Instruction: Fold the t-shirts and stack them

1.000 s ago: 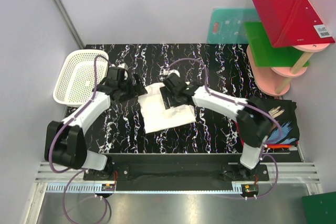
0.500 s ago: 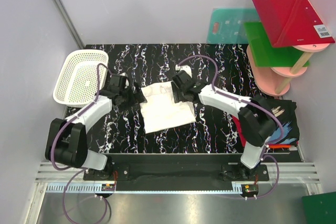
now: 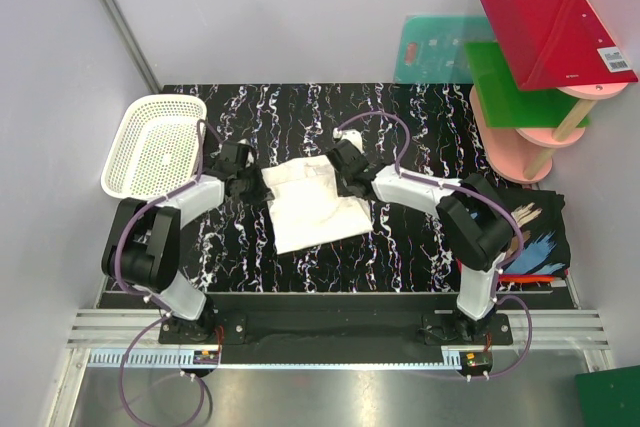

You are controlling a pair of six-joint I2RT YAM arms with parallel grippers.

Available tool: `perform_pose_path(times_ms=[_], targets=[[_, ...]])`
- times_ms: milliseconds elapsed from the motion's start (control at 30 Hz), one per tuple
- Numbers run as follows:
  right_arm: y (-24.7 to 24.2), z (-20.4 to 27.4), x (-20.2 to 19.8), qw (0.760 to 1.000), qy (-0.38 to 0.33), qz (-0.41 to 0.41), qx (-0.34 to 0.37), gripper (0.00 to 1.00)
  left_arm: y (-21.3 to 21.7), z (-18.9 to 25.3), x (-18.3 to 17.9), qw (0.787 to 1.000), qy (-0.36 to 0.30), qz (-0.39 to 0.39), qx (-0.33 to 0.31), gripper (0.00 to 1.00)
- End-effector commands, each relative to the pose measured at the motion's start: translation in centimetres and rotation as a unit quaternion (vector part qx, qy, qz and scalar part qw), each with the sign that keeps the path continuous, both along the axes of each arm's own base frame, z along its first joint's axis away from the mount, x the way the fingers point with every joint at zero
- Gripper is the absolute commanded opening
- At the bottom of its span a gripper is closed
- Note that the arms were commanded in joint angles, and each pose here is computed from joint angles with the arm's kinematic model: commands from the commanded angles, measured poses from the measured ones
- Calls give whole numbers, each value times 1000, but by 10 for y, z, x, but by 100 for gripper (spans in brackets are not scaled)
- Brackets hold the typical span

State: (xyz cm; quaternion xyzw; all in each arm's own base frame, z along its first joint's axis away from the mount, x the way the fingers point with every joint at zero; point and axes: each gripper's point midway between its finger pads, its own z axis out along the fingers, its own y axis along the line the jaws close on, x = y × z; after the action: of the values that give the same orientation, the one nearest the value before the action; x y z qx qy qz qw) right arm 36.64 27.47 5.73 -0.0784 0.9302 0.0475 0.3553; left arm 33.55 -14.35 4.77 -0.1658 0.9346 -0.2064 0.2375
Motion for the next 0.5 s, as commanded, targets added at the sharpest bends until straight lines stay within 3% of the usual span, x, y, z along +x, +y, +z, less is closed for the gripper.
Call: perform_pose_path(times_ms=[0, 467], targets=[[-1, 23, 8, 999, -43, -15, 31, 0, -17, 28, 23, 998, -56, -12, -25, 0], [-55, 77, -1, 979, -164, -105, 61, 0, -23, 81, 42, 991, -129, -1, -33, 0]])
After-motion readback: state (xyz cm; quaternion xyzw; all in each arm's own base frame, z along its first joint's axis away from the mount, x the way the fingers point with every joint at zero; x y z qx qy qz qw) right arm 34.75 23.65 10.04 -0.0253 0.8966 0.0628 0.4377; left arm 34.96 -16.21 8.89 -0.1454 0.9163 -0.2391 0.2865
